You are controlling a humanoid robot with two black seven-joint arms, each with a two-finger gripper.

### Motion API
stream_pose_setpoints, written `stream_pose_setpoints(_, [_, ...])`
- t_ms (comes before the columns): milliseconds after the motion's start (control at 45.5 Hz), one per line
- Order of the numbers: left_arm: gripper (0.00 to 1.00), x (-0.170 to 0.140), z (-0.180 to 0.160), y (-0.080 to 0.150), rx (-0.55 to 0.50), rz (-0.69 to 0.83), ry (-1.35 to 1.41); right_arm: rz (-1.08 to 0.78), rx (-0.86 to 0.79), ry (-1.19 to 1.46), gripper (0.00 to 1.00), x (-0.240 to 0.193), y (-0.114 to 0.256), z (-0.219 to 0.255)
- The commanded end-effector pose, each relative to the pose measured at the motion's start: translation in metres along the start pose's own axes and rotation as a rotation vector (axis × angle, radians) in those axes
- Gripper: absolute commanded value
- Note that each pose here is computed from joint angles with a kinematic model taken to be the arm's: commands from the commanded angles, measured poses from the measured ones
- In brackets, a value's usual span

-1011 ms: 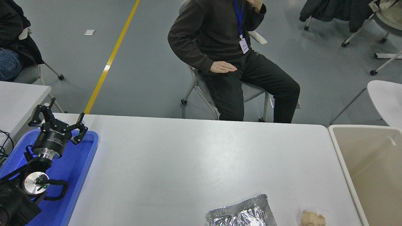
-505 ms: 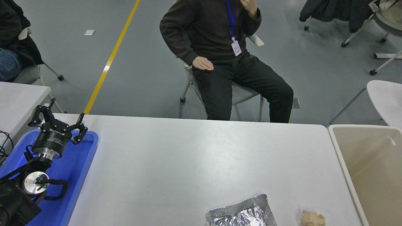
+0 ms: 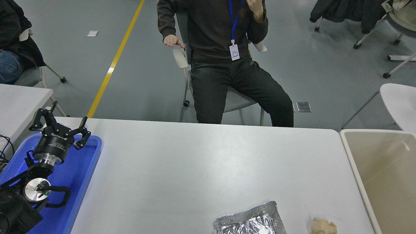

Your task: Clean the table surface

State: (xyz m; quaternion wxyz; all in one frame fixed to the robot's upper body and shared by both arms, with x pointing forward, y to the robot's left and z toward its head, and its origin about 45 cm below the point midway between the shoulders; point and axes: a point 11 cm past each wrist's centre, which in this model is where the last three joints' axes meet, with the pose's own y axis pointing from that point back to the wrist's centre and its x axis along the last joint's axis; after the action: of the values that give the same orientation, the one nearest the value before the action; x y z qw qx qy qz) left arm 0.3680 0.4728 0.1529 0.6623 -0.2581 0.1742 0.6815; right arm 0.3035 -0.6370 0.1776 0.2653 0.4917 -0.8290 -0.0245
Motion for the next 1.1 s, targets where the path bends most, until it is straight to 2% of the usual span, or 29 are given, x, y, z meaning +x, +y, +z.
stream_pose_setpoints(0, [1.00, 0.000, 0.000, 0.000, 0.000, 0.000, 0.000, -0.048, 0.039, -0.212, 1.00, -0.023, 0.001, -0.012])
stream_pose_setpoints(176, [1.00, 0.000, 0.000, 0.000, 0.000, 0.000, 0.000, -0.035, 0.078, -0.364, 1.00, -0.030, -0.002, -0.023])
stream_pose_setpoints(505, [1.00, 0.000, -0.001, 0.000, 0.001, 0.000, 0.001, -0.224, 0.202, -0.689, 1.00, -0.094, 0.002, -0.057])
stream_pose_setpoints(835, [1.00, 0.000, 0.000, 0.000, 0.000, 0.000, 0.000, -0.392, 0.257, -0.851, 1.00, -0.162, 0.020, -0.067])
stream_pose_setpoints(1077, [1.00, 0.000, 0.000, 0.000, 0.000, 0.000, 0.000, -0.488, 0.302, -0.936, 1.00, -0.186, 0.034, -0.063])
